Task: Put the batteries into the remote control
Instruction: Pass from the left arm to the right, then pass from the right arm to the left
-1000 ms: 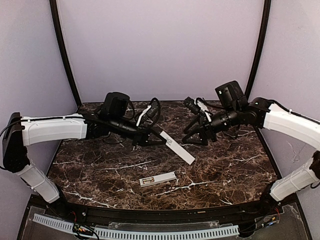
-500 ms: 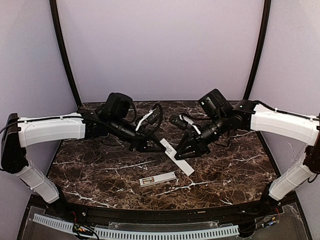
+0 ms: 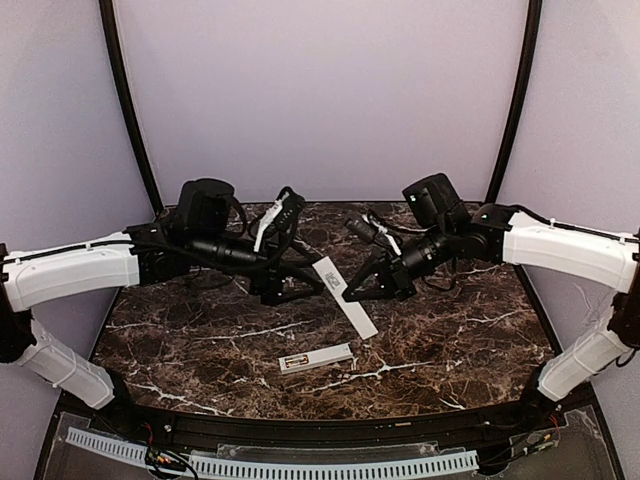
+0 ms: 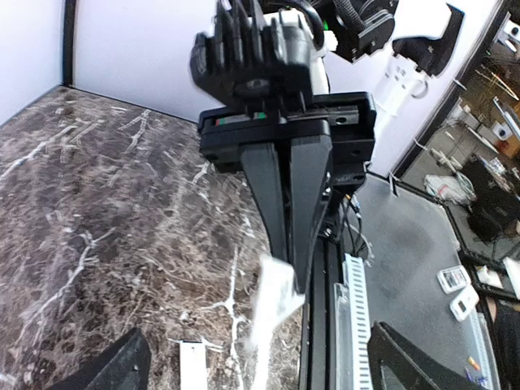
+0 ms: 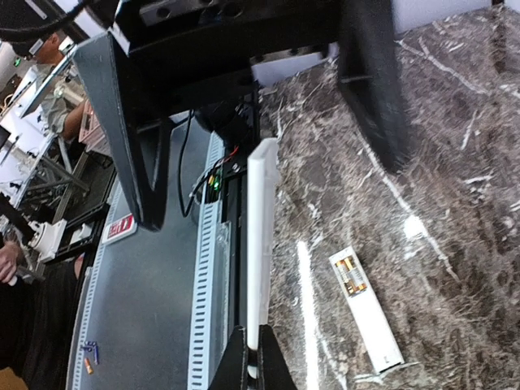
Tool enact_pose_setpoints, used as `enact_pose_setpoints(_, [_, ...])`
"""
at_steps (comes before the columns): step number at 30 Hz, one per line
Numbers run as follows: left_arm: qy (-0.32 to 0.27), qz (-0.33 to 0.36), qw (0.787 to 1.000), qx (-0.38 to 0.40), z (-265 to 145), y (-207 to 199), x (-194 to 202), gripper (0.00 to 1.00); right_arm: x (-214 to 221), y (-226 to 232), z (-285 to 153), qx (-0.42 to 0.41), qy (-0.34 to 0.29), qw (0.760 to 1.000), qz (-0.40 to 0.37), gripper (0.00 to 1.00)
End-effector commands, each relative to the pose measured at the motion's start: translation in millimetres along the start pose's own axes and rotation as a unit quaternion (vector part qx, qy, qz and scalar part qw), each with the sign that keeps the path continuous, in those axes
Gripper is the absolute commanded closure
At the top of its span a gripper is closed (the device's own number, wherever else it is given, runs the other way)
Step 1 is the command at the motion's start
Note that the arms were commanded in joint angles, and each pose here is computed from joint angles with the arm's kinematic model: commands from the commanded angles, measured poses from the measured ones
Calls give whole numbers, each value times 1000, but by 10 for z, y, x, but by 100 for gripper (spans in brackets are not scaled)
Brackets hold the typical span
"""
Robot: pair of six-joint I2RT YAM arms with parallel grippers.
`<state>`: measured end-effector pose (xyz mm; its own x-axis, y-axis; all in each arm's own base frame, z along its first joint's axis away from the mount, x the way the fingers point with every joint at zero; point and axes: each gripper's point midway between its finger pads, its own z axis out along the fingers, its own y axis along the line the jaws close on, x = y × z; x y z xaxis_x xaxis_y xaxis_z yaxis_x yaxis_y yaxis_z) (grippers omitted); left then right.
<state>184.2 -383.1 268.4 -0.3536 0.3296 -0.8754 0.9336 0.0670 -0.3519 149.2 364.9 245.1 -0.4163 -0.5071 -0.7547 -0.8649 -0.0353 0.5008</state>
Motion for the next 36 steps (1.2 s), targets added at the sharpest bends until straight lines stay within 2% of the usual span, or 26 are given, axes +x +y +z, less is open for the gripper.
enact_pose_setpoints(1, [-126, 14, 973, -190, -518, 367, -294, 3, -620, -100, -419, 51, -145, 988, -27, 100])
enact_pose_setpoints(3, [-182, 5, 957, -227, -689, 451, -363, 2, -877, -192, -633, 89, -212, 972, -37, 100])
enact_pose_setpoints(5, [-189, -18, 952, -240, -719, 515, -321, 2, -1086, -211, -788, 106, -269, 956, -46, 100])
enact_pose_setpoints(8, [-186, -52, 963, -189, -564, 451, -293, 6, -1306, -208, -889, 103, -326, 938, -56, 100])
enact_pose_setpoints(13, [-222, -100, 963, -119, -345, 442, -328, 20, -1443, -213, -957, 82, -386, 918, -50, 100])
enact_pose_setpoints(15, [-238, -118, 959, -96, -302, 433, -377, 23, -1451, -201, -959, 73, -396, 914, -48, 100])
enact_pose_setpoints(23, [-282, -111, 953, -10, -169, 315, -621, 34, -1447, -177, -862, 42, -425, 903, -37, 100])
enact_pose_setpoints(25, [-280, -113, 953, 7, -109, 307, -653, 40, -1452, -169, -829, 33, -428, 902, -35, 100])
enact_pose_setpoints(31, [-281, -104, 954, 34, -42, 275, -721, 70, -1441, -120, -751, 16, -431, 902, -37, 100])
enact_pose_setpoints(36, [-309, -87, 946, 47, -139, 190, -791, 77, -1361, -135, -747, 6, -443, 896, -27, 100])
